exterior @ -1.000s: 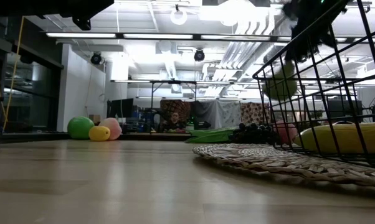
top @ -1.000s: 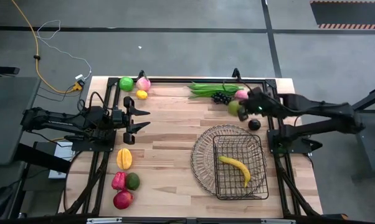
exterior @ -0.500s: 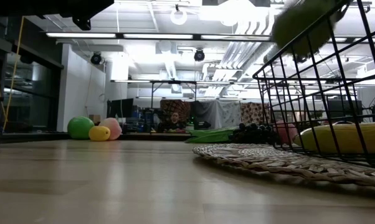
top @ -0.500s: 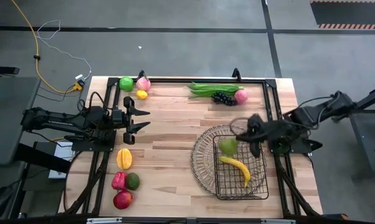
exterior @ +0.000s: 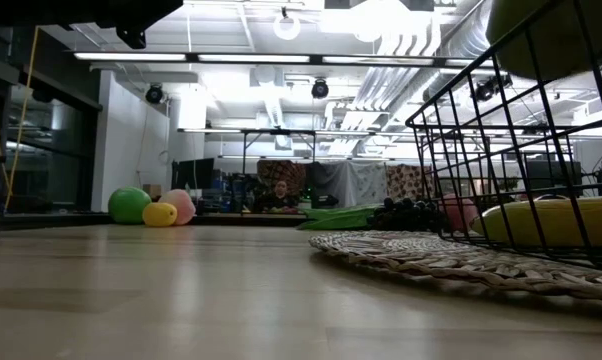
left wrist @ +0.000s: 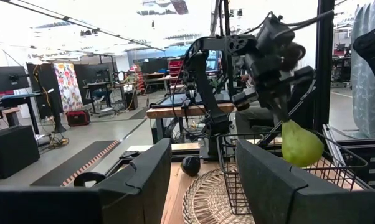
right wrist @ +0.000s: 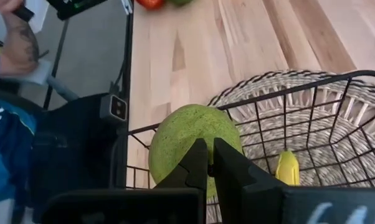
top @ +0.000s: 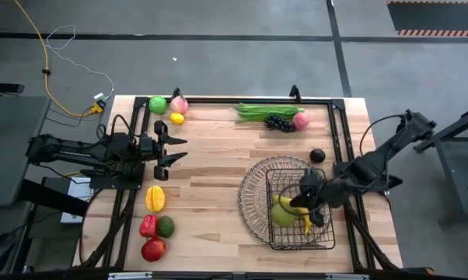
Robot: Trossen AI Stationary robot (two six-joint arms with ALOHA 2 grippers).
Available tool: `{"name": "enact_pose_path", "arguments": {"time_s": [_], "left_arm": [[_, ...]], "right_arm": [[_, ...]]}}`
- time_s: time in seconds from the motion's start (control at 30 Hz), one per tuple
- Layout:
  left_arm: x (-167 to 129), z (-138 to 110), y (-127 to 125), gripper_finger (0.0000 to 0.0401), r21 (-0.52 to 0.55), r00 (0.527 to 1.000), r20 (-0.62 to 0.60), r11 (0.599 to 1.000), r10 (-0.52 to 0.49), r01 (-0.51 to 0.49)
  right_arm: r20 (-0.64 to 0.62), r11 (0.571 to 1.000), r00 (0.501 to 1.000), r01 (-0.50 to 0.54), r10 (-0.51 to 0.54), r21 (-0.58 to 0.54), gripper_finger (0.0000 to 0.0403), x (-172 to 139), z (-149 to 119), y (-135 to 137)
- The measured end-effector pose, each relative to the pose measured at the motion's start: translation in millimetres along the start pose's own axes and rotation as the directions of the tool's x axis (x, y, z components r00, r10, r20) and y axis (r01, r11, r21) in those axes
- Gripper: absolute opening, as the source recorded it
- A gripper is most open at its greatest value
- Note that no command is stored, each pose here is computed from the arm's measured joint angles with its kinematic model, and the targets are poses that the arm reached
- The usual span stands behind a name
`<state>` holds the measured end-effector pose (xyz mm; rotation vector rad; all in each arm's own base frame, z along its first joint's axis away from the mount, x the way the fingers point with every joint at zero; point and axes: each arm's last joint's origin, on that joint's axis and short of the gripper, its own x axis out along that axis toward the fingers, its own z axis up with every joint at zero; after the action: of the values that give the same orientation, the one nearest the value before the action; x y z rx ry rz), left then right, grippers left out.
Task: Build produce basket
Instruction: Put the pear into the wire basket
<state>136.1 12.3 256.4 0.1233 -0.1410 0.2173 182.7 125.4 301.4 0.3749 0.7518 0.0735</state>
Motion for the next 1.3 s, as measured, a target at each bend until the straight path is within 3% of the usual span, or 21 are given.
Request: {"name": "enact_pose_path", "arguments": {"time_s": [0.23,0.37,0.53,0.67,1.0,1.17,1.3], "left_arm": [[0.0,0.0,0.0,0.0168,0.000,1.000,0.000,1.000,0.000,0.000],[0.0,0.3,0.0,0.0168,-0.008,1.000,0.003,1.000,0.000,0.000],[0.0,1.9,0.3,0.0168,-0.026,1.000,0.020,1.000,0.003,-0.002],[0.4,4.4,0.4,0.0168,-0.036,0.999,0.047,0.999,0.004,-0.002],[10.3,1.6,-3.2,0.0168,-0.063,0.997,0.059,0.996,-0.052,0.056],[21.9,-7.9,-6.3,0.0168,-0.039,0.998,0.014,0.997,-0.062,0.062],[29.4,-17.2,-8.2,0.0168,-0.011,0.998,-0.041,0.998,-0.056,0.055]], "right_arm": [[0.042,0.997,0.998,0.045,-0.042,-0.060,0.0000,-1.0,2.2,-2.5],[0.156,0.981,0.979,0.151,-0.131,-0.124,0.0000,-9.6,11.4,-12.4],[0.391,0.919,0.884,0.347,-0.255,-0.185,0.0000,-20.0,35.2,-24.3],[0.510,0.884,0.820,0.415,-0.261,-0.215,0.0000,-19.1,59.4,-33.1],[0.564,0.854,0.790,0.449,-0.241,-0.264,0.0000,29.2,104.9,-73.9],[0.610,0.861,0.774,0.419,-0.172,-0.290,0.0000,59.1,122.6,-92.1],[0.613,0.855,0.771,0.427,-0.174,-0.294,0.0000,79.6,127.2,-104.8]]}}
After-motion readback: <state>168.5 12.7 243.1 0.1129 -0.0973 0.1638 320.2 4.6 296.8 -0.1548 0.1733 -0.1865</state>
